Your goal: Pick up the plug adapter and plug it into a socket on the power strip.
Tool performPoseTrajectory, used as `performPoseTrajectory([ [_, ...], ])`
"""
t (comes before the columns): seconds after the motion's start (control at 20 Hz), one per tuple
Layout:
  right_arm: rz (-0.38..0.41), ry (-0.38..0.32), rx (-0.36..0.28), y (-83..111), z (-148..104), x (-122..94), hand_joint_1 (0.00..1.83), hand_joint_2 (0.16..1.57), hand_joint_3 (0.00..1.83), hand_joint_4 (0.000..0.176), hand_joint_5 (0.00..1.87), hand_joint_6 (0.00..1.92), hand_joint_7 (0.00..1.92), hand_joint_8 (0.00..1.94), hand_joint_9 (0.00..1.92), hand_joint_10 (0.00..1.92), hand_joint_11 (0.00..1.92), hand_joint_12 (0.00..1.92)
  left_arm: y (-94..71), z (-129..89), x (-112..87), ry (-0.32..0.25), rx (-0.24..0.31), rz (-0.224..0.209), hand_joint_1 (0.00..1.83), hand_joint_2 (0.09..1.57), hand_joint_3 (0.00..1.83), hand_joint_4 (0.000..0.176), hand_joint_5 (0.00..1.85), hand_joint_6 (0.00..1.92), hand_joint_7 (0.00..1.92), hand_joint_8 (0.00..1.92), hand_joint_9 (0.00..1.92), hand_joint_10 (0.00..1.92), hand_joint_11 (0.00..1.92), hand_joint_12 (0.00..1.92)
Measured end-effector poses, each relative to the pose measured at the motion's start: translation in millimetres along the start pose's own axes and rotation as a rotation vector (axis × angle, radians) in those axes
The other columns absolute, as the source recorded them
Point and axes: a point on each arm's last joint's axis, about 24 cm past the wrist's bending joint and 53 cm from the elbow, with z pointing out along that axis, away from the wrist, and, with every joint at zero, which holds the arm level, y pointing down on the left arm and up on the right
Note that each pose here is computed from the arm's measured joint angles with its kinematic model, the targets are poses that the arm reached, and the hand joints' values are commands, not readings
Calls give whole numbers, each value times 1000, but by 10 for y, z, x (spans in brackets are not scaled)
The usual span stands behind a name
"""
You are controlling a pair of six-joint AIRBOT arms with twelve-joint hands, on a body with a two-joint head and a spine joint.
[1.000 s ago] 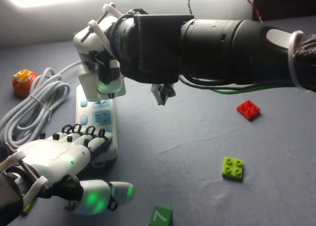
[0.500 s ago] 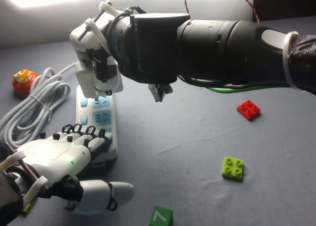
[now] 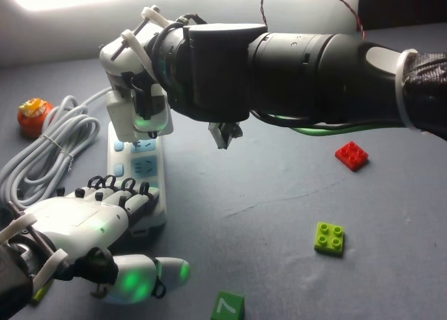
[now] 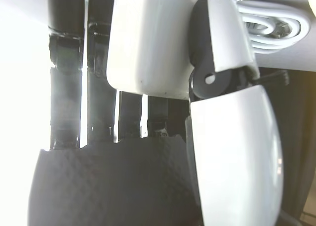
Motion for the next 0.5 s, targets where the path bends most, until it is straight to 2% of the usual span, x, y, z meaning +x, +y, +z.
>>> performPoseTrajectory([
  [0.35,10,0,10,-51,21,3,1245,1066,0,0,1007,931,1194,639,1273,0,982,667,4,4,-4,0,0,1,0,1159,2,0,13,4,50,8,45,7,18,13],
  [0.45,10,0,11,-54,21,5,1255,1050,0,0,1028,889,1259,529,1289,3,999,663,4,4,-4,0,0,1,0,1159,1,0,10,2,40,2,35,2,13,12],
  [0.5,10,0,11,-55,21,5,1254,1055,1,0,1013,914,1247,549,1280,1,991,665,4,4,-3,0,0,1,0,1157,0,0,1,0,11,0,6,0,2,2],
])
